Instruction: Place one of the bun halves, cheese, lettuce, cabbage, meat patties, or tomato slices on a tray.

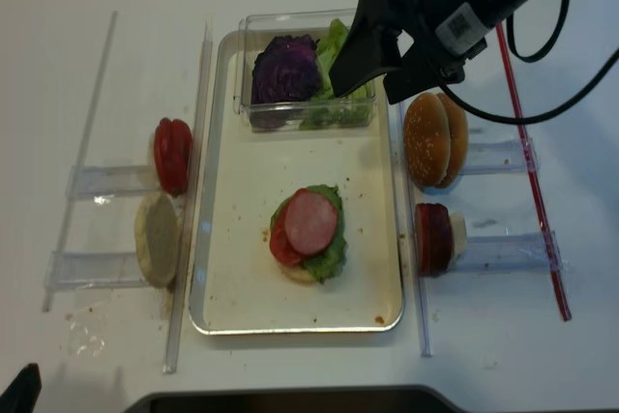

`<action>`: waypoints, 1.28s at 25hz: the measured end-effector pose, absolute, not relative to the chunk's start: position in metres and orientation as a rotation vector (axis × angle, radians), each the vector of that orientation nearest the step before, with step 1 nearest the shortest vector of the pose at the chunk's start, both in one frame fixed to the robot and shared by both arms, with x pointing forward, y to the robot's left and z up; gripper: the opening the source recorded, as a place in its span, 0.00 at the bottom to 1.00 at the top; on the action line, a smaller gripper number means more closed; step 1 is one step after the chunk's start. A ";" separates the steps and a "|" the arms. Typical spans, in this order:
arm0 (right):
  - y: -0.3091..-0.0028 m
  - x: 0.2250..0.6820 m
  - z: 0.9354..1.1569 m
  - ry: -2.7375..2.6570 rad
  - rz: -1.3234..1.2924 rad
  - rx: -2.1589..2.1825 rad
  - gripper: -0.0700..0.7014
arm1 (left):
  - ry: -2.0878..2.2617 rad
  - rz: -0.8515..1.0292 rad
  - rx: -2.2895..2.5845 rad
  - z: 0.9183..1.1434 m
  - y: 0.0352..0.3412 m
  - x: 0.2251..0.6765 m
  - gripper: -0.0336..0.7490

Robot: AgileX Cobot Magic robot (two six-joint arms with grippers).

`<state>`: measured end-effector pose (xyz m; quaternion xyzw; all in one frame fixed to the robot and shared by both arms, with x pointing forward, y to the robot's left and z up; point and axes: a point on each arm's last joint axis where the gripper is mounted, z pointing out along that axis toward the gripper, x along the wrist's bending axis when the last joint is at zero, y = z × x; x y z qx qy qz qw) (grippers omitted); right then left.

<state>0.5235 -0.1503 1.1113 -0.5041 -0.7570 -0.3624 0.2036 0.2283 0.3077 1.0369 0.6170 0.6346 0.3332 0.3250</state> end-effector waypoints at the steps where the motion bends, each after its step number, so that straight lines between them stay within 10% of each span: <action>1: -0.151 0.520 1.116 -2.120 -1.026 -1.403 0.89 | 1.664 0.874 1.618 1.037 0.308 0.228 0.60; 20: -0.198 0.473 1.157 -2.500 -0.903 -1.675 0.89 | 1.664 0.874 1.618 1.037 0.308 0.228 0.60; 32: -0.218 0.464 1.119 -2.569 -0.591 -1.827 0.89 | 1.664 0.874 1.618 1.037 0.308 0.228 0.60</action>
